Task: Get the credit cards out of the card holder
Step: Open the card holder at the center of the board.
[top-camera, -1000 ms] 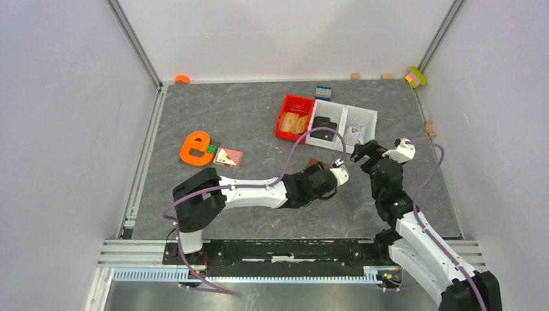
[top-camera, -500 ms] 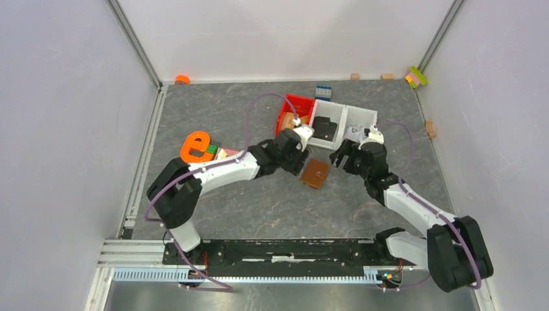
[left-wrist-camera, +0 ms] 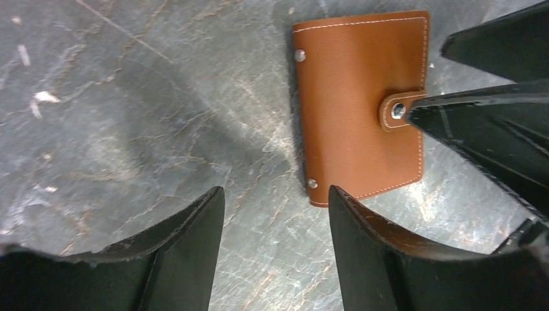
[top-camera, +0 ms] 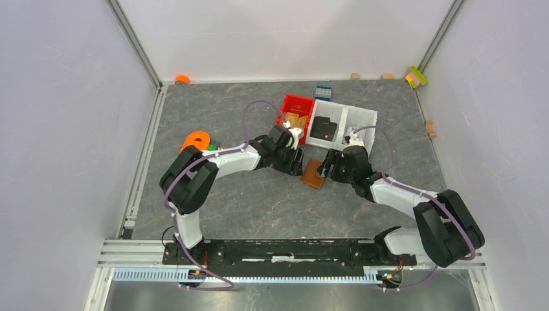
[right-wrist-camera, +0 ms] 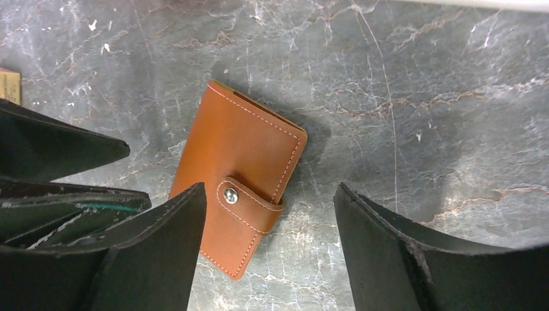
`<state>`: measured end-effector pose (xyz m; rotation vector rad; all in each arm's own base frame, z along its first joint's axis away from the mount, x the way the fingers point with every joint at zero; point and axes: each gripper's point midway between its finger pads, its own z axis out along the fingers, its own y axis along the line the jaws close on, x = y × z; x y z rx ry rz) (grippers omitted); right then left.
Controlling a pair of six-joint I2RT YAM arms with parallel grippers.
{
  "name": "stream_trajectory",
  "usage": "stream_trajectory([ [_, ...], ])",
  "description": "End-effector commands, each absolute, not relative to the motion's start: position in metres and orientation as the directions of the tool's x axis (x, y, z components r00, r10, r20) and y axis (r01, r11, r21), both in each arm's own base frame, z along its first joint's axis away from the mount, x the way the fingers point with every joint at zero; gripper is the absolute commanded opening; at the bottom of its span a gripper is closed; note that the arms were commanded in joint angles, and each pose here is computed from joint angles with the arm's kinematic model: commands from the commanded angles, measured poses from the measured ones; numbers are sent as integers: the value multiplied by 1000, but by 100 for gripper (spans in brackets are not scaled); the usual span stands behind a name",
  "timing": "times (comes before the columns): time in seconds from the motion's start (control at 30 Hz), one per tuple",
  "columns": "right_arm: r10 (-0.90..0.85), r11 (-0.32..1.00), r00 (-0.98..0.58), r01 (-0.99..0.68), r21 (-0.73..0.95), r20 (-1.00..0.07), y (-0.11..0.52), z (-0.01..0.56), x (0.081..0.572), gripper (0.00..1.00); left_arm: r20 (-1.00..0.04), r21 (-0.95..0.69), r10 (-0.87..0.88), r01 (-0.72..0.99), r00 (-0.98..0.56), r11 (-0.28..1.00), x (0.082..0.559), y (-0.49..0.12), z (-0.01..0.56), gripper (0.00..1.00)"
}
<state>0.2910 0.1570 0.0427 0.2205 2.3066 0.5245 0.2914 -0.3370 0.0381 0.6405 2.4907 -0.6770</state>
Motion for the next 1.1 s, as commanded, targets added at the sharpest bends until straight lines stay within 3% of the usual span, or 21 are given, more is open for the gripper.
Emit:
stream_trajectory([
  [0.0, 348, 884, -692, 19, 467, -632, 166, 46, 303, 74, -529, -447, 261, 527, -807, 723, 290, -357, 45, 66],
  [0.17, 332, 847, -730, -48, 529, -598, 186, 40, 299, 47, -505, -484, 255, 515, -825, 707, 288, -361, 42, 65],
  [0.53, 312, 791, -729, -156, 591, -609, 204, 49, 294, 2, -431, -643, 168, 432, -887, 633, 288, -362, 43, 61],
  [1.07, 310, 741, -670, -274, 613, -675, 212, 74, 292, 0, -422, -761, 41, 379, -906, 527, 291, -351, 73, 65],
])
